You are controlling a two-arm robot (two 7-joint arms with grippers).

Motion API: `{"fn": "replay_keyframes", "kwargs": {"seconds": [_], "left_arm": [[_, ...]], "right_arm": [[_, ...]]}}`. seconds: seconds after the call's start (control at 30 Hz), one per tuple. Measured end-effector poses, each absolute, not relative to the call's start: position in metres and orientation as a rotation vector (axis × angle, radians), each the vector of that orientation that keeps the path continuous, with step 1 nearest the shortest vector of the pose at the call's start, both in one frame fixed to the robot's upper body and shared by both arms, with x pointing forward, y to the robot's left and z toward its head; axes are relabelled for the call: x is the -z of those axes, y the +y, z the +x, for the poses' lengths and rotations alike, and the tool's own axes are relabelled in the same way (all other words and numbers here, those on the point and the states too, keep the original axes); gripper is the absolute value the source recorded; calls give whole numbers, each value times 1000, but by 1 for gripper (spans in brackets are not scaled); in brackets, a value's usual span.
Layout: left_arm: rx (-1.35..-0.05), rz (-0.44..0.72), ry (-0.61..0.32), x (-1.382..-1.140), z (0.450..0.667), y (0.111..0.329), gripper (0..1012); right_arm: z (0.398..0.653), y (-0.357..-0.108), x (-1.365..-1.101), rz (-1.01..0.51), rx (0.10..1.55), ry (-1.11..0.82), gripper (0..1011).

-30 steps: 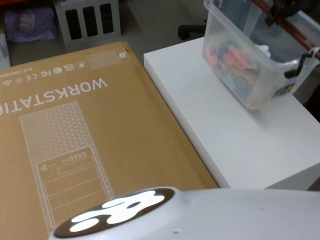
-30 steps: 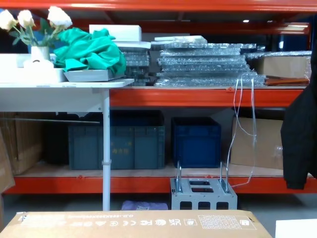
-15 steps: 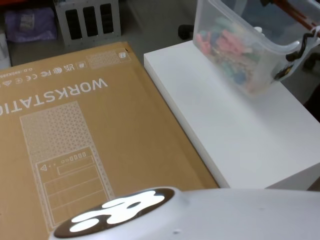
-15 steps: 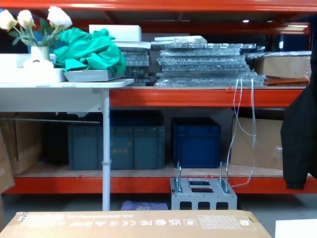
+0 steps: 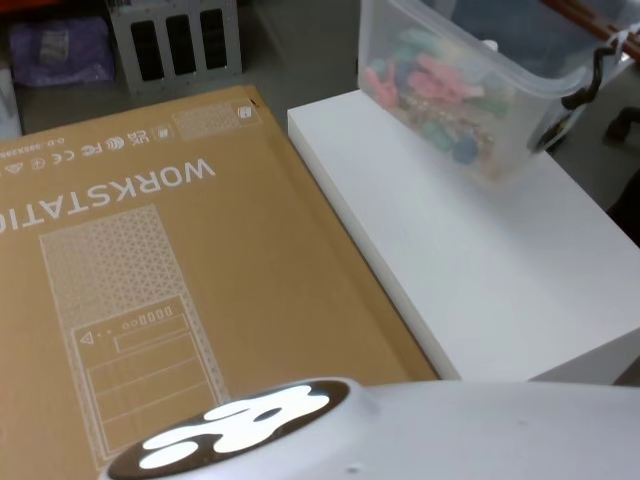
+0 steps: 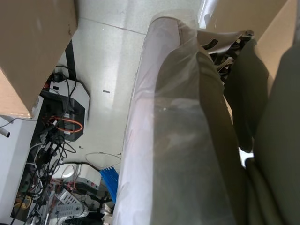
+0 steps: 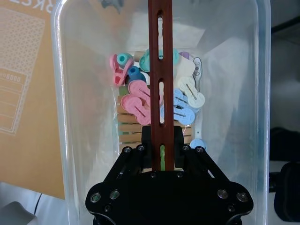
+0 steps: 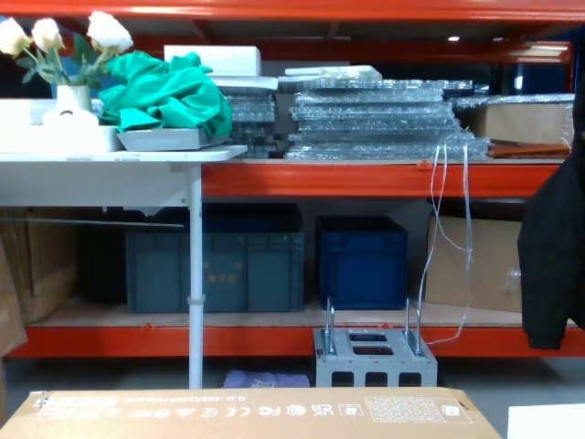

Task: Use one hand to grasp the basket and place it at the designated location.

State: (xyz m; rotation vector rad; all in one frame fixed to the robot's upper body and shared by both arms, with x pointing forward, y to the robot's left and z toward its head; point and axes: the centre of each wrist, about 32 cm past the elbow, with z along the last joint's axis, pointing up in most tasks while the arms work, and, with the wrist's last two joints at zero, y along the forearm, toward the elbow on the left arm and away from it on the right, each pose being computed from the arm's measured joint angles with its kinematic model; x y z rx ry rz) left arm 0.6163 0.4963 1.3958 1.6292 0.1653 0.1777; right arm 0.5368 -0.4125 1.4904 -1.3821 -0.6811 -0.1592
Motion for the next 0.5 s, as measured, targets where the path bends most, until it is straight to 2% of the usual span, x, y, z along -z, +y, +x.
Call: {"fn": "replay_keyframes", "kwargs": {"seconds": [0.5], "left_arm": [[-178, 1629, 166, -1396, 616, 496, 0]], "right_arm": [[521, -364, -1507, -1335, 30, -864, 240]]}}
